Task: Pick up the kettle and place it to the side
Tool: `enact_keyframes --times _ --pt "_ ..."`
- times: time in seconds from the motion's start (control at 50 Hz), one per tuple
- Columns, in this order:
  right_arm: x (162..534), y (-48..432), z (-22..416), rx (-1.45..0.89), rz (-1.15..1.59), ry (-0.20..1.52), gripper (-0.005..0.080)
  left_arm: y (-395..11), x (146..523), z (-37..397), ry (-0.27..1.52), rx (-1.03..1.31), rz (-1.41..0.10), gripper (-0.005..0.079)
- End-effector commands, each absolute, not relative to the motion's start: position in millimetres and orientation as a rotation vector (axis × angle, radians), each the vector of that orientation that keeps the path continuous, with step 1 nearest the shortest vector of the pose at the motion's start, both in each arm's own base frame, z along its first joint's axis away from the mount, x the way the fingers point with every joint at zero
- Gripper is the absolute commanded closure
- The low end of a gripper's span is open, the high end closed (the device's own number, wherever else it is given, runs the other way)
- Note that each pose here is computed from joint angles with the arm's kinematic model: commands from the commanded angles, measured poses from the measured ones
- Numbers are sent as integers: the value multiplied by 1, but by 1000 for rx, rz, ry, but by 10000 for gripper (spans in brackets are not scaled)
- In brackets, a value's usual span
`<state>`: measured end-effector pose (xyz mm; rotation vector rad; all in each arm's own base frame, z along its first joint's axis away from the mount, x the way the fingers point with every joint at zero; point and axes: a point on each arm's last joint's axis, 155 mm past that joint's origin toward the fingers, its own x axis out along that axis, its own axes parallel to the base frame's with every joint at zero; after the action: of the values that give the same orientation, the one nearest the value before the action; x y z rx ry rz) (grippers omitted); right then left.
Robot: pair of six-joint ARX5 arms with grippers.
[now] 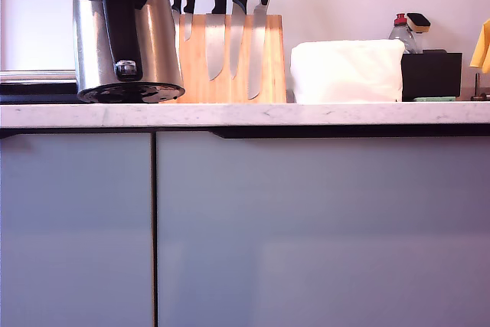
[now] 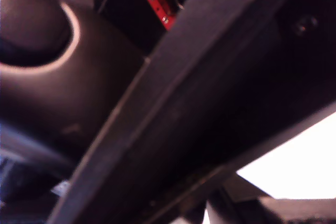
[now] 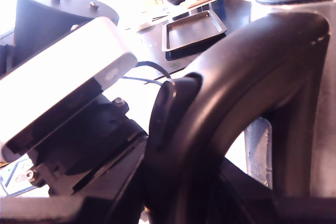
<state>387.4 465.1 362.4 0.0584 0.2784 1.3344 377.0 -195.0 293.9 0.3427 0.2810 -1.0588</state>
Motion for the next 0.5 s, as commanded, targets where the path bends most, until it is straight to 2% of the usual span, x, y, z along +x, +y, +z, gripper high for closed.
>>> enact_keyframes --times 0.0,0.48 --pt "369 425 482 -6 1295 -75 765 -201 360 399 -58 502 -1019 766" --pt "371 402 493 -26 1260 -75 765 -230 348 414 -131 524 -1059 766"
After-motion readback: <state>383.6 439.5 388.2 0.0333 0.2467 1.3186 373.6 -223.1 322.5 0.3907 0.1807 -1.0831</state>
